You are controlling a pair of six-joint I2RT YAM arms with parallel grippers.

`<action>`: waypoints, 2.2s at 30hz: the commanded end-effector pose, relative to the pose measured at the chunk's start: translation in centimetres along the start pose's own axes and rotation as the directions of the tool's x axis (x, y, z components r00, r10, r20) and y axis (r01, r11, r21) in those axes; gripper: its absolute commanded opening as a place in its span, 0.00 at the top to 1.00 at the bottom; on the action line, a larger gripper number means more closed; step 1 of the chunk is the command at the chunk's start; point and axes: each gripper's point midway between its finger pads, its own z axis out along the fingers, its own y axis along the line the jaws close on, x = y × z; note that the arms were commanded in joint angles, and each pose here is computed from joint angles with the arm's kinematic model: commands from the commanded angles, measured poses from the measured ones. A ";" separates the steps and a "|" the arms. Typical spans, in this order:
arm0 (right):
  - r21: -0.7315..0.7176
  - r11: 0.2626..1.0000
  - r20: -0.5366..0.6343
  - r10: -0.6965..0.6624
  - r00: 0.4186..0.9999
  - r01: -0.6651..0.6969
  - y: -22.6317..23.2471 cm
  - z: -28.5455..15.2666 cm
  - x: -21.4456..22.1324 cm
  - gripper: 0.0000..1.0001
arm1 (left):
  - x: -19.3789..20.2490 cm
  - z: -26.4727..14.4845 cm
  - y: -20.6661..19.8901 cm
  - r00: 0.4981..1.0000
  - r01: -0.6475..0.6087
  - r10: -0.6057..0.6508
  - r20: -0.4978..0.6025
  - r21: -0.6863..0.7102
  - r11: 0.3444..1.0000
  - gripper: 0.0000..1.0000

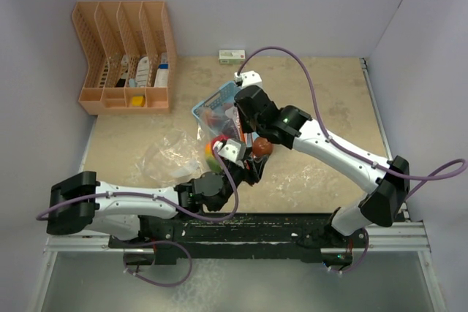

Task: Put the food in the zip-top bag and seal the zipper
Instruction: Place the fake fruit in the zipper food storage bag.

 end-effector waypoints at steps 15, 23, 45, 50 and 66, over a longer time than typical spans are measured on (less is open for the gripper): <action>0.045 0.999 0.031 0.030 0.999 -0.031 -1.4 -2.1 -0.4 1.00 | -2.2 -2.2 5.4 0.999 0.026 -0.019 0.038 -0.211 0.977 0.80; 0.043 0.999 0.029 0.032 0.999 -0.034 -1.5 -2.4 -0.4 1.00 | -1.1 -2.8 7.5 1.000 -0.015 0.017 0.002 -0.278 0.961 0.80; -0.069 0.998 0.007 0.005 1.000 -0.005 1.2 -4.3 0.2 1.00 | -2.9 -0.5 5.0 0.990 -0.141 0.141 -0.016 -0.242 0.960 0.17; -0.077 0.997 -0.013 0.020 1.000 -0.021 1.4 -4.6 0.2 1.00 | -4.6 -1.1 3.5 0.987 -0.163 0.163 -0.010 -0.124 0.979 0.06; -0.066 0.994 -0.017 0.087 0.996 -0.088 4.4 -2.5 -6.6 1.00 | -5.1 -8.1 5.4 0.974 -0.162 0.170 -0.152 0.067 0.985 0.01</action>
